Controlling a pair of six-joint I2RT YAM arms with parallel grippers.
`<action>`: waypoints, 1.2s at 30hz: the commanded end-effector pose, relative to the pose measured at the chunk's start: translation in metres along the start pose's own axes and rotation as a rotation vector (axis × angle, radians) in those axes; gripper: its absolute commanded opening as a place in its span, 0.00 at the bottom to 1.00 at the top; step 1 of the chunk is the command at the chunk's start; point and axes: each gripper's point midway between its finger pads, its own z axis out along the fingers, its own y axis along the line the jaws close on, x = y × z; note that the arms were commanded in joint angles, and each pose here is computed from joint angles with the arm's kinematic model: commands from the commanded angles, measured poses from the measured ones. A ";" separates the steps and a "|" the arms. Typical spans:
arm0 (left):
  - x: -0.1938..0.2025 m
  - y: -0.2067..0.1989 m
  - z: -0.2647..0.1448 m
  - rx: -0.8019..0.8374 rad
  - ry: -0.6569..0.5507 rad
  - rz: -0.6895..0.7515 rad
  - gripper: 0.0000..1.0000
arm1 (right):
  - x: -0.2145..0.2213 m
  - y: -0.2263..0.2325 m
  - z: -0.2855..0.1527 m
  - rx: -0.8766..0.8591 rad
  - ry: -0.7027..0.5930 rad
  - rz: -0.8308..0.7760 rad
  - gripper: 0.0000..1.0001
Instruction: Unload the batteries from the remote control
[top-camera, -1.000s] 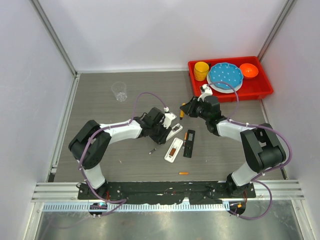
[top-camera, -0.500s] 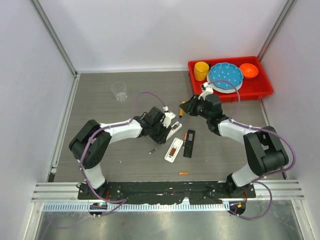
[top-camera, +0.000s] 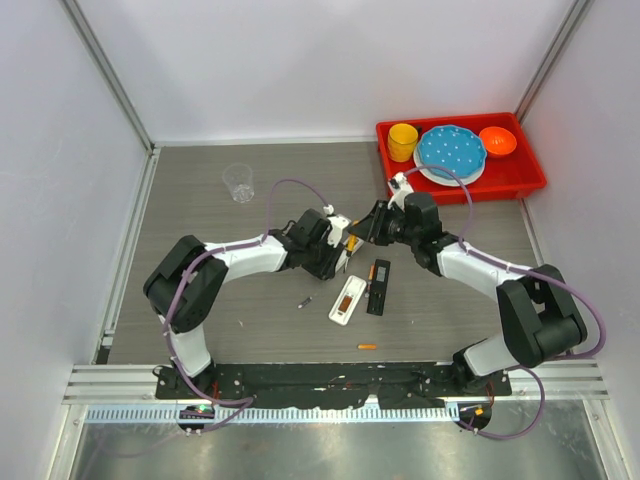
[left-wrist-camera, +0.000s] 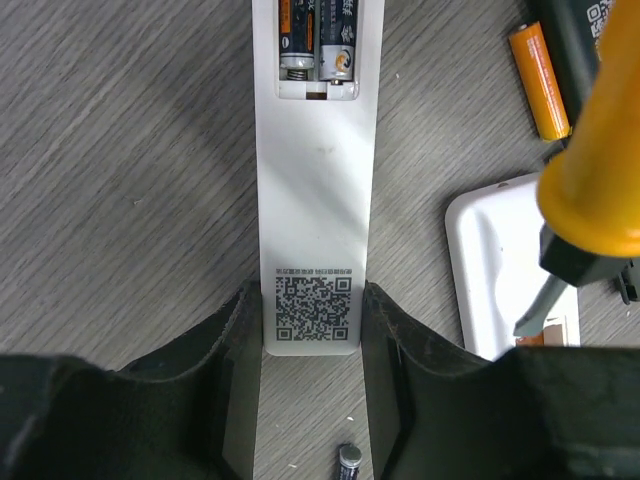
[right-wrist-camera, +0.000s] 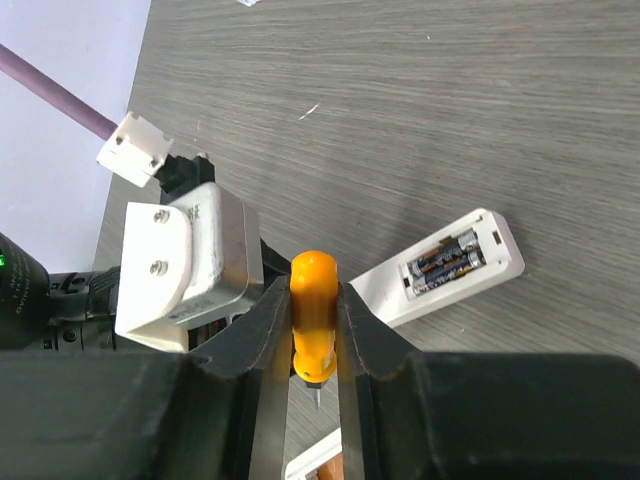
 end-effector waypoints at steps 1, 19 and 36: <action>0.056 0.019 0.012 -0.074 0.172 -0.053 0.00 | -0.011 0.016 -0.008 -0.040 -0.023 -0.021 0.01; 0.050 0.005 -0.014 -0.011 0.155 0.021 0.16 | -0.094 -0.043 -0.006 0.121 -0.253 -0.022 0.01; 0.010 0.006 0.012 0.001 0.105 0.080 0.73 | -0.097 -0.046 -0.010 0.105 -0.255 -0.017 0.01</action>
